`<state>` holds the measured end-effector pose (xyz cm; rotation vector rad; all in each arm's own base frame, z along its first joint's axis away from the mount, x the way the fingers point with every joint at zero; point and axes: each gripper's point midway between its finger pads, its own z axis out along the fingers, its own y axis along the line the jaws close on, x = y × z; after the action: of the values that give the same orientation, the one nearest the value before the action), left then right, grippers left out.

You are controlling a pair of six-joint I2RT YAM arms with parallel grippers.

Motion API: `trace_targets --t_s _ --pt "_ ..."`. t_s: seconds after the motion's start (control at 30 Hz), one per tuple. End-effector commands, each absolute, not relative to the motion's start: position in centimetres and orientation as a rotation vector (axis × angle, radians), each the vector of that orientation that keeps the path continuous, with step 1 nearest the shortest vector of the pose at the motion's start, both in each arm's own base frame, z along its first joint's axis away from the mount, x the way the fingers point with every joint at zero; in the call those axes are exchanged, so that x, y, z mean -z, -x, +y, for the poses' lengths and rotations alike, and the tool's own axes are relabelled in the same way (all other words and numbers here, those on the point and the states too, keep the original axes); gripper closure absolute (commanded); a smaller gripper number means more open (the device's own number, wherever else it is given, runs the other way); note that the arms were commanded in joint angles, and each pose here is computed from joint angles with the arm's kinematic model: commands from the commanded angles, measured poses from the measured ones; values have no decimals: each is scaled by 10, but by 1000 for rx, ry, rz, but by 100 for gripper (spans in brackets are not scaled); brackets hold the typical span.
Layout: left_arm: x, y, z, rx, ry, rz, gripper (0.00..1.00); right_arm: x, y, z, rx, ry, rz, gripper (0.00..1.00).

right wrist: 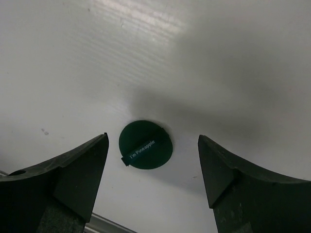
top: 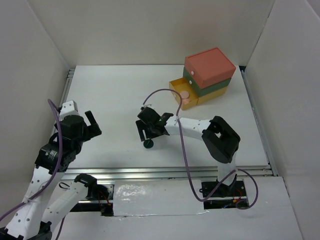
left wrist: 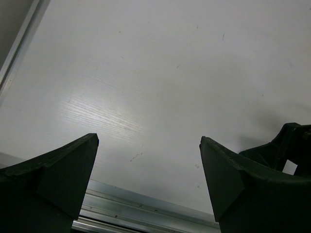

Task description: Organize the makeup

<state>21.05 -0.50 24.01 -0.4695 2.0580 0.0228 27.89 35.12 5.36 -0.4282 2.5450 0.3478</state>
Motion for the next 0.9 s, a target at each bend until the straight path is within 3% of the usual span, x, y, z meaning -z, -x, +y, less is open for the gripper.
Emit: trace_targets --t_s 0.0,0.17,0.47,0.57,0.6,0.67,0.7,0.87 --pt "-245 -216 -9 2 436 2038 0 -51 -258 361 -410 442 2573 18" --pt "-247 -215 -10 15 430 2032 1 -40 -243 369 -429 484 2592 20" --pt "-249 -214 -12 34 413 2021 1 -6 -250 353 -242 460 2630 32" --pt "-249 -214 -14 43 406 2022 1 -3 -254 350 -204 452 2624 42" --pt "-250 -214 -14 44 406 2021 1 -2 -253 351 -211 458 2625 52" --pt "-249 -214 -14 44 404 2022 1 -2 -252 355 -226 470 2623 61" --pt "-249 -214 -14 42 405 2023 1 -5 -252 356 -223 468 2613 75" --pt "-249 -214 -15 48 398 2022 1 -47 -268 363 -255 424 2498 76"
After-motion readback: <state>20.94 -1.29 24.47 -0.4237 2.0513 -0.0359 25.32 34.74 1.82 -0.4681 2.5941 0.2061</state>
